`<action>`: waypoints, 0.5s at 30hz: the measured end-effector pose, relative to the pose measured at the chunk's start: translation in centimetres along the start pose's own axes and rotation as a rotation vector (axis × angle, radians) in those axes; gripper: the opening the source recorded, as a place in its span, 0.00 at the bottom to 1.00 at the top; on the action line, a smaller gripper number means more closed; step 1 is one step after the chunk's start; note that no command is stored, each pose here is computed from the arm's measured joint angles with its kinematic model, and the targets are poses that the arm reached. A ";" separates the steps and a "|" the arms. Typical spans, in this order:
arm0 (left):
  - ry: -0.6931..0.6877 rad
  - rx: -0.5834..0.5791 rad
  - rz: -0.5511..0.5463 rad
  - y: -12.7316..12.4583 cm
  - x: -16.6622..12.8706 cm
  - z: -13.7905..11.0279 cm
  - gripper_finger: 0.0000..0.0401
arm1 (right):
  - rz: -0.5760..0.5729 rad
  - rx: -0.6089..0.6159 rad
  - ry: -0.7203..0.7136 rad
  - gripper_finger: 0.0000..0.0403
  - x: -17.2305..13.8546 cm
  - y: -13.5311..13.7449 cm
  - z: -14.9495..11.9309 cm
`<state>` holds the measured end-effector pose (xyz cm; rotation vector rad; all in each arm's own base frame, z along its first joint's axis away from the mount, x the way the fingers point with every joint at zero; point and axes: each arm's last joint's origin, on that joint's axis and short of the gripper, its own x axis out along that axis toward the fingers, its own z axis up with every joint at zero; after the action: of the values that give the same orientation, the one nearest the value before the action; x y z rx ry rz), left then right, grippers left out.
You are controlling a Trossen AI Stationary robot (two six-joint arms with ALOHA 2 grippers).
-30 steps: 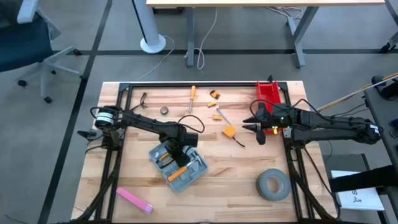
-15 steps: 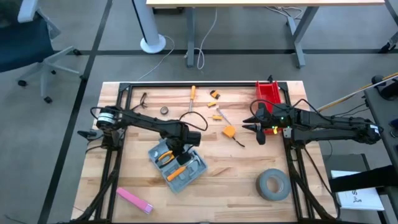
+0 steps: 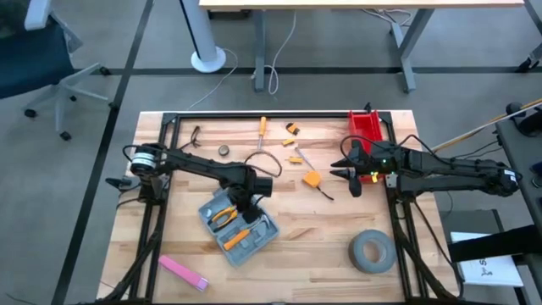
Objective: Prefit tool cases
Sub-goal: Put the yellow pliers into the gray pre-fit tool case, then put the yellow measuring tape into the gray pre-fit tool case
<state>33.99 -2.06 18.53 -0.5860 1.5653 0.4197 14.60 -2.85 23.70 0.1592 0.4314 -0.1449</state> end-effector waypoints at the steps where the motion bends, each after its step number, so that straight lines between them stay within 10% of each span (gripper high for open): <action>1: -0.018 0.007 0.012 -0.1 -0.7 0.1 0.15 | 0.000 0.000 0.000 0.25 0.0 0.0 0.0; 15: 0.131 -0.015 0.149 1.4 -0.9 -1.4 0.16 | 0.070 0.011 0.030 0.22 0.0 0.2 -0.2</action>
<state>32.06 -1.71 19.47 -0.5189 1.7391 0.5144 14.57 -2.61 23.50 0.1869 0.4540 -0.0763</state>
